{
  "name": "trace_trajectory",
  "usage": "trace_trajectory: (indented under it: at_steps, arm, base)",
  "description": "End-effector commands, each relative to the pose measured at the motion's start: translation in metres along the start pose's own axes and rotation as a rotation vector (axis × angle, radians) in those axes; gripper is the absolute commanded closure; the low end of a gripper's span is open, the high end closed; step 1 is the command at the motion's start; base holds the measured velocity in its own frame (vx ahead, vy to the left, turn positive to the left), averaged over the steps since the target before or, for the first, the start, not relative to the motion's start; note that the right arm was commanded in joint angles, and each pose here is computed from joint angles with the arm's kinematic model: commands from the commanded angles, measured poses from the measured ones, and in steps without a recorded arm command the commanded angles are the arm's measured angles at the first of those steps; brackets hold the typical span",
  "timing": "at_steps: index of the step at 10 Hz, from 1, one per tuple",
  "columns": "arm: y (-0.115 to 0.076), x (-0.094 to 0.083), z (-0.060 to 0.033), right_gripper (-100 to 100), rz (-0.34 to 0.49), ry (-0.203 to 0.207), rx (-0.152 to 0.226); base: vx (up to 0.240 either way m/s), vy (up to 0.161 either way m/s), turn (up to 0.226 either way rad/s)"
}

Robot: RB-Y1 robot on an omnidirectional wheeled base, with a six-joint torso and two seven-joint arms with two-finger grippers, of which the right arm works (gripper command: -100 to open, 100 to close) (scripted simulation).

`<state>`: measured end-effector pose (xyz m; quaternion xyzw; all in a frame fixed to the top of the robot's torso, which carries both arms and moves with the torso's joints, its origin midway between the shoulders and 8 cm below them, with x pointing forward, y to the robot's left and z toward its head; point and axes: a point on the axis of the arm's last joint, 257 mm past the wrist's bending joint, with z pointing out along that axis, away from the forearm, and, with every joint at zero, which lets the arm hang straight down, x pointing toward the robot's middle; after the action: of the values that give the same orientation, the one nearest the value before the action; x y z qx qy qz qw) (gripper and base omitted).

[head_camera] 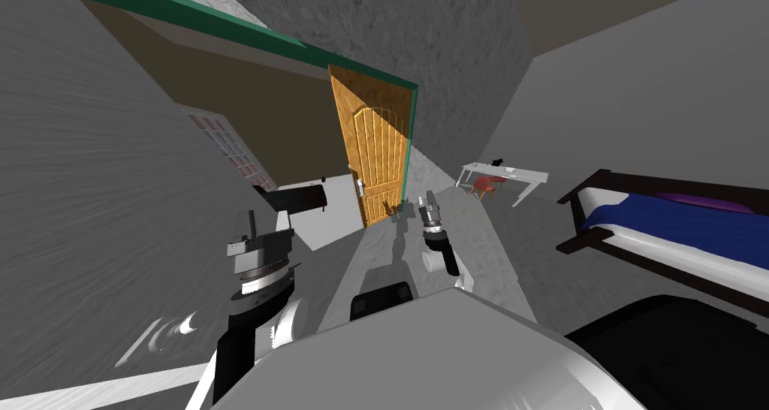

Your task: Pull the door open

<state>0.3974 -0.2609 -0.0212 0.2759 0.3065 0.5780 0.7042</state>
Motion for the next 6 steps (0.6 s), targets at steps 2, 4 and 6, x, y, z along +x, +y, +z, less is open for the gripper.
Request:
trace_trajectory:
  at_steps: [2, 4, 6]
  arm:
    - [-0.023, 0.004, 0.0023, -100, 0.011, 0.013, 0.032]
    - [-0.035, 0.007, 0.0023, -100, 0.016, 0.019, 0.051]
    - [-0.055, 0.012, 0.0037, -100, 0.024, 0.029, 0.082]
  base:
    - [0.085, 0.014, 0.045]
    - [0.082, 0.018, 0.040]
    - [0.059, 0.004, 0.047]
